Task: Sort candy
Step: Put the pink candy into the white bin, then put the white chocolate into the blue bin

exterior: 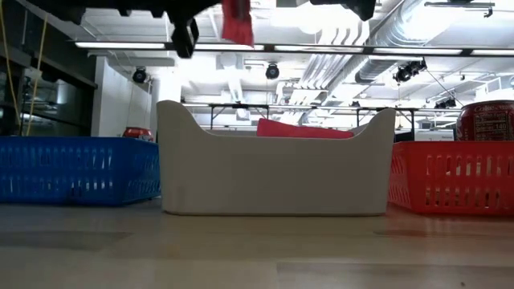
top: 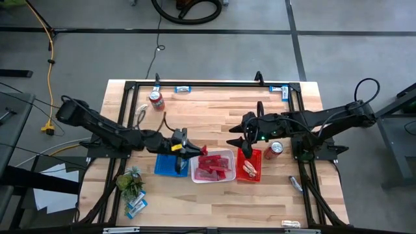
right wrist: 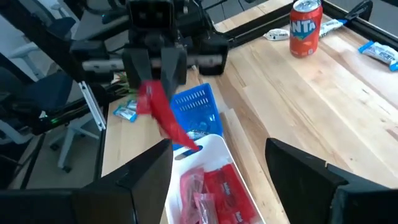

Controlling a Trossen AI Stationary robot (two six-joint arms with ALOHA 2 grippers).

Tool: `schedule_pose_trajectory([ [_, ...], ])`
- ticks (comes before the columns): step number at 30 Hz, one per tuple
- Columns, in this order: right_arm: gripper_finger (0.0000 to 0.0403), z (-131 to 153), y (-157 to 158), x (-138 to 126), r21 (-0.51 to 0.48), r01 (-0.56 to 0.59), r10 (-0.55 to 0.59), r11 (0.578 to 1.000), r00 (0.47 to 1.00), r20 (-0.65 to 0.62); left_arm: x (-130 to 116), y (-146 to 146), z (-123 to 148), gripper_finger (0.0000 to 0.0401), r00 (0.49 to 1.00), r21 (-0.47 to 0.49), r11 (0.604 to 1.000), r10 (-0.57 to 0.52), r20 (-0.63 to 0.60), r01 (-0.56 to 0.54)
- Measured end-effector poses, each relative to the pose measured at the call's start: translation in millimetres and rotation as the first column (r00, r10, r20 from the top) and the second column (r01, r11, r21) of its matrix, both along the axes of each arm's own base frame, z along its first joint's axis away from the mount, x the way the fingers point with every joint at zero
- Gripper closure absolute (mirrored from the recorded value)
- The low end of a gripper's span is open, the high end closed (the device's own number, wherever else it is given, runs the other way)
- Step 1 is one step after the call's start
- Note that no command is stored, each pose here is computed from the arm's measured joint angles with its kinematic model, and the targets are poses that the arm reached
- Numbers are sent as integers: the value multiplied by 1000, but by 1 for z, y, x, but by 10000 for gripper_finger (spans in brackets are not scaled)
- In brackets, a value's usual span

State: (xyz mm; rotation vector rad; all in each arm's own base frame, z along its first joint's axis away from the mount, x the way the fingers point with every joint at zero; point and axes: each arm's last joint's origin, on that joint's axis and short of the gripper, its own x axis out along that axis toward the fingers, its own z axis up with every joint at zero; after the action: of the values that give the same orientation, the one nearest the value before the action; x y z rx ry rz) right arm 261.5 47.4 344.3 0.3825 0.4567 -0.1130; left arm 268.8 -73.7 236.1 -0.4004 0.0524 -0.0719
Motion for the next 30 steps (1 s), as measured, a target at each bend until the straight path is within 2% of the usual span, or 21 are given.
schedule_pose_trajectory([
  [4, 151, 0, 0, 0, -19, -14, 14, 1000, 1000, -2, 14, -8, -16, 401, 999, -44, 999, -1, 43, 3],
  [9, 151, 0, 0, 0, -17, -20, 20, 1000, 1000, -3, 29, -13, -31, 401, 1000, -43, 999, -1, 29, 2],
  [19, 151, 0, 1, 0, -27, -42, 42, 999, 999, -5, 57, -23, -52, 397, 995, 58, 997, -48, -86, 53],
  [24, 151, 0, 1, 0, -27, -42, 42, 999, 999, -5, 56, -22, -54, 375, 987, 84, 995, -44, -152, 57],
  [30, 151, 0, 1, 0, -27, -42, 42, 999, 999, -5, 50, -23, -50, 324, 978, 105, 992, -51, -205, 74],
])
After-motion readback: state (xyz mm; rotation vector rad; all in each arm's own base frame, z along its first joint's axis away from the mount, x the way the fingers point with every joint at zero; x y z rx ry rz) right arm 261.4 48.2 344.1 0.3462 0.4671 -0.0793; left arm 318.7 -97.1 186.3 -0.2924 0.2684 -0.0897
